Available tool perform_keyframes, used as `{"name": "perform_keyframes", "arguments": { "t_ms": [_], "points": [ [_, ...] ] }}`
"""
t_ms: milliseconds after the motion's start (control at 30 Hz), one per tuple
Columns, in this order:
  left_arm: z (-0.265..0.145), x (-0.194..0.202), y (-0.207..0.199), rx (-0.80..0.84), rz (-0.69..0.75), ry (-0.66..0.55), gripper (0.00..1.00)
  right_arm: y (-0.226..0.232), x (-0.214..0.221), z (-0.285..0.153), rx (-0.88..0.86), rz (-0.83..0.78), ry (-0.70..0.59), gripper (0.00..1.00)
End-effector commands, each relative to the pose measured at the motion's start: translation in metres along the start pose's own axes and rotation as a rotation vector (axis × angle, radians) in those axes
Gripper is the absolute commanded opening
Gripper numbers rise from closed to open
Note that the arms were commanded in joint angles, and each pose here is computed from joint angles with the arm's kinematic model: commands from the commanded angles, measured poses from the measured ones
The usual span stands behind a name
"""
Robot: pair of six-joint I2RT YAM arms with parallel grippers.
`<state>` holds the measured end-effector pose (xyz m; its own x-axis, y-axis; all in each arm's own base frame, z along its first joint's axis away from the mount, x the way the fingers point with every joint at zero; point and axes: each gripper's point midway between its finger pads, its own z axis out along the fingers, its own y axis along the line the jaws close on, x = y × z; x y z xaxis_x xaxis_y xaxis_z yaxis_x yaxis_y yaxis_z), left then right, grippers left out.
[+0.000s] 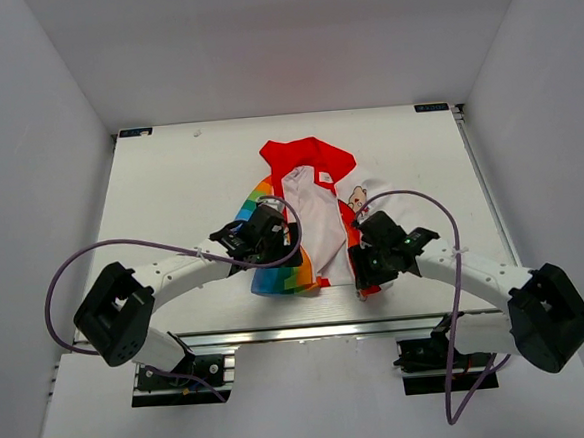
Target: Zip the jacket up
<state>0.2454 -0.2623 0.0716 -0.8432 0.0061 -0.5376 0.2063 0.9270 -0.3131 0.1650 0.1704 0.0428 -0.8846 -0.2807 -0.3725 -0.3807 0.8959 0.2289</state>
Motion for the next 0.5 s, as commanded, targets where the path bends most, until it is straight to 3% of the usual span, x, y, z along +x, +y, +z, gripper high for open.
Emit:
{"name": "perform_keyframes", "arguments": {
  "t_ms": [0,167,467],
  "points": [
    [-0.01,-0.002,-0.001,0.025,-0.001,-0.019,0.97,-0.003,-0.012,0.003,0.083,-0.01,-0.023,0.52],
    [-0.013,-0.003,0.001,0.022,-0.004,-0.027,0.97,-0.007,-0.004,0.012,0.125,-0.007,0.004,0.39],
    [-0.013,-0.003,0.002,0.012,-0.006,-0.021,0.97,-0.004,0.006,0.022,0.101,0.011,0.018,0.39]
  ]
}}
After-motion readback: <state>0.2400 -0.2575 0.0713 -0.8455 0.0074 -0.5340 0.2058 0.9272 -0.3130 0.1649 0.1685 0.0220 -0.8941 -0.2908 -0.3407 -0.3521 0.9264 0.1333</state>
